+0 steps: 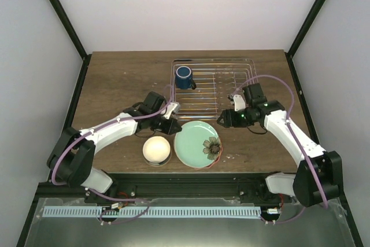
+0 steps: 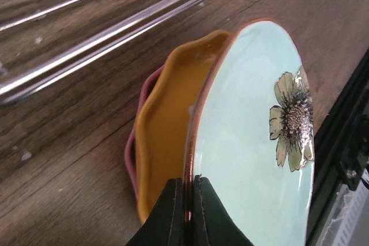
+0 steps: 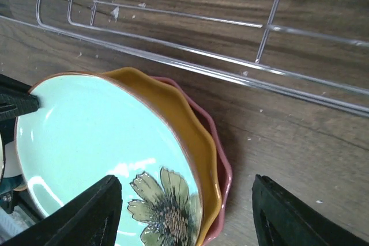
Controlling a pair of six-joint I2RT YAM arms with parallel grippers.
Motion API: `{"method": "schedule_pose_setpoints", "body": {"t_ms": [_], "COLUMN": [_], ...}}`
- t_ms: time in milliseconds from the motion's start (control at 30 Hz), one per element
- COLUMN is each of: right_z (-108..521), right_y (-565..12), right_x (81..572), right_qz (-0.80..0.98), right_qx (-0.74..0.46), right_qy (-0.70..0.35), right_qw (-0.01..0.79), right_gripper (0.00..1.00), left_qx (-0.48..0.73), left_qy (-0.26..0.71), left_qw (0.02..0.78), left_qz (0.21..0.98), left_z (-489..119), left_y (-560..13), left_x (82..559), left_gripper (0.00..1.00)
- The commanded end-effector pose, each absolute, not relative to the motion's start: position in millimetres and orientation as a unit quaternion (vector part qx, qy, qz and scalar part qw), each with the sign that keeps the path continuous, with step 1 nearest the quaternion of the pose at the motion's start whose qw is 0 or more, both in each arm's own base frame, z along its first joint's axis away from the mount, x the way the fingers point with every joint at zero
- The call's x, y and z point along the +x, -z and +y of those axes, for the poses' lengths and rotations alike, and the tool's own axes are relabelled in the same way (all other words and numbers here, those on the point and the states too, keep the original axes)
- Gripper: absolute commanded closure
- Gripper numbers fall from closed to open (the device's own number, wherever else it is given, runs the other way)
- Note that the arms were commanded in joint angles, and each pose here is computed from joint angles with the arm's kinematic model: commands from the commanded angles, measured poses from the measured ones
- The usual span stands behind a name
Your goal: Load the mixed dishes into the dish rack
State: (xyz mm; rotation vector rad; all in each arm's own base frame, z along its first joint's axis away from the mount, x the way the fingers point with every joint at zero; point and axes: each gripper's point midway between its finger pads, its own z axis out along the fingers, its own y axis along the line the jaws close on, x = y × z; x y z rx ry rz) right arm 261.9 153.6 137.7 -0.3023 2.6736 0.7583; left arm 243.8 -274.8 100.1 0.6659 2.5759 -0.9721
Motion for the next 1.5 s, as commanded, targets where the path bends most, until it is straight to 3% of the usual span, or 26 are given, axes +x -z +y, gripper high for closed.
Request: {"method": "schedule_pose_setpoints", "body": {"t_ms": [0, 567, 900, 1233, 1467], "right_z": [165.1, 181.8, 185.9, 200.2, 218.6], "right_y": [-138.0, -95.7, -86.4, -104.6, -114.7], "right_x": [252.6, 229.2, 234.2, 236.2, 225.3], "right_qz": [0.938, 0.936, 0.924, 0.887, 0.853], "right_qx": [-0.098, -0.068, -0.092, -0.137, -0.183], "right_qy": [-0.287, -0.314, -0.323, -0.372, -0.432], "right_qw": [0.167, 0.146, 0.18, 0.238, 0.228], "right_gripper": [0.37, 0.37, 0.37, 0.37, 0.44], "left_qx": [0.271, 0.294, 0.312, 0.335, 0.337], "left_qy": [0.391, 0.399, 0.447, 0.487, 0.498], "left_qw": [0.168, 0.178, 0.197, 0.181, 0.197], "left_qz": [0.863, 0.85, 0.815, 0.786, 0.775], "left_z": [-295.4, -291.0, -297.1, -307.3, -311.4], "left_y": [-123.3, -131.5, -142.8, -144.2, -151.0], "left_x": [244.3, 248.9, 254.6, 251.5, 256.6], "left_gripper": [1.0, 1.0, 1.0, 1.0, 1.0]}}
